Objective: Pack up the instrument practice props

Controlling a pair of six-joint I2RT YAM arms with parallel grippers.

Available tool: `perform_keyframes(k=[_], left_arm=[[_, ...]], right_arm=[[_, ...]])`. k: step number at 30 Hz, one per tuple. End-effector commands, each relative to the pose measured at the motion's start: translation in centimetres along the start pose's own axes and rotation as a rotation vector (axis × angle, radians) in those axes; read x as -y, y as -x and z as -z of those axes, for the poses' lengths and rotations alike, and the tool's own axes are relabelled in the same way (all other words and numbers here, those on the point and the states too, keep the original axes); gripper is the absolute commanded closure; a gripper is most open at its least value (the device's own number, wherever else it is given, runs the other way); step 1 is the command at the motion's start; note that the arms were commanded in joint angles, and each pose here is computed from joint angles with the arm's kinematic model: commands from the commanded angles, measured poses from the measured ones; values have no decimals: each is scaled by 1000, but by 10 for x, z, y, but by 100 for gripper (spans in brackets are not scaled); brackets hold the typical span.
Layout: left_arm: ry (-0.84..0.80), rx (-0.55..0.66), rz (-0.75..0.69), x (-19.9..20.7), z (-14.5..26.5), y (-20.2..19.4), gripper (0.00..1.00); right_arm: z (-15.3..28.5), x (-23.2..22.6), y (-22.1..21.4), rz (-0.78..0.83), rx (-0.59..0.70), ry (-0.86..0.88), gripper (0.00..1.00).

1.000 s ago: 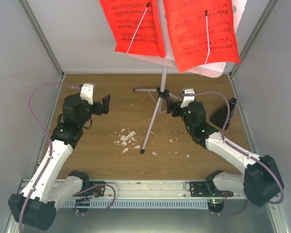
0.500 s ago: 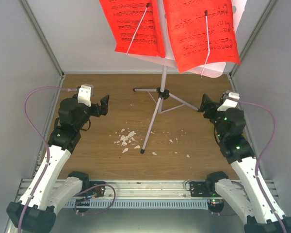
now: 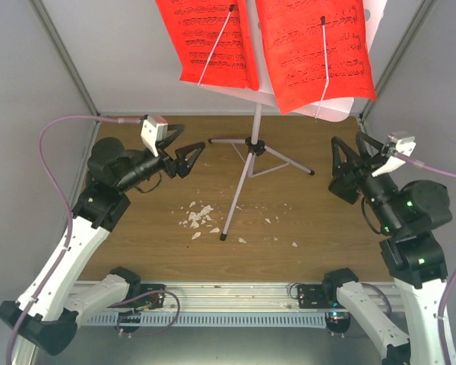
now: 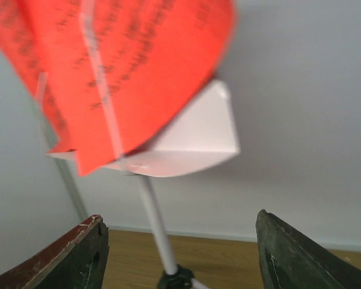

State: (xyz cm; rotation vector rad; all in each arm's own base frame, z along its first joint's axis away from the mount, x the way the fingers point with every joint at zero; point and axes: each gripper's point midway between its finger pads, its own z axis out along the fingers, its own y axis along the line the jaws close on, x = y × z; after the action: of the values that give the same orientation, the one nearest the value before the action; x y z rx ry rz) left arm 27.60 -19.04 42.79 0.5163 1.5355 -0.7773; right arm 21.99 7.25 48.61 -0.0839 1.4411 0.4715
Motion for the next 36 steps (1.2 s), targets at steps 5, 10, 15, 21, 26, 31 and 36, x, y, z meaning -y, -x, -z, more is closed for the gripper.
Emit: perform_keyframes(k=[5, 10, 15, 21, 26, 31, 36], left_arm=[[-318, 102, 76, 82, -30, 62, 13], [-385, 112, 108, 105, -50, 80, 13], [-421, 115, 128, 112, -71, 97, 13], [-449, 111, 123, 116, -96, 116, 14], [-393, 128, 113, 105, -120, 126, 17], [-382, 141, 104, 101, -138, 135, 23], [-388, 142, 102, 100, -153, 140, 30]], right_arm=[[28, -72, 26, 54, 14, 383, 32], [18, -81, 49, 25, 50, 428, 36], [-7, -77, 67, 4, 85, 399, 38], [-29, -72, 86, 15, 134, 362, 43], [-40, -65, 98, 42, 180, 314, 45], [-51, -69, 105, 76, 196, 335, 49], [-59, -68, 108, 95, 208, 334, 52]])
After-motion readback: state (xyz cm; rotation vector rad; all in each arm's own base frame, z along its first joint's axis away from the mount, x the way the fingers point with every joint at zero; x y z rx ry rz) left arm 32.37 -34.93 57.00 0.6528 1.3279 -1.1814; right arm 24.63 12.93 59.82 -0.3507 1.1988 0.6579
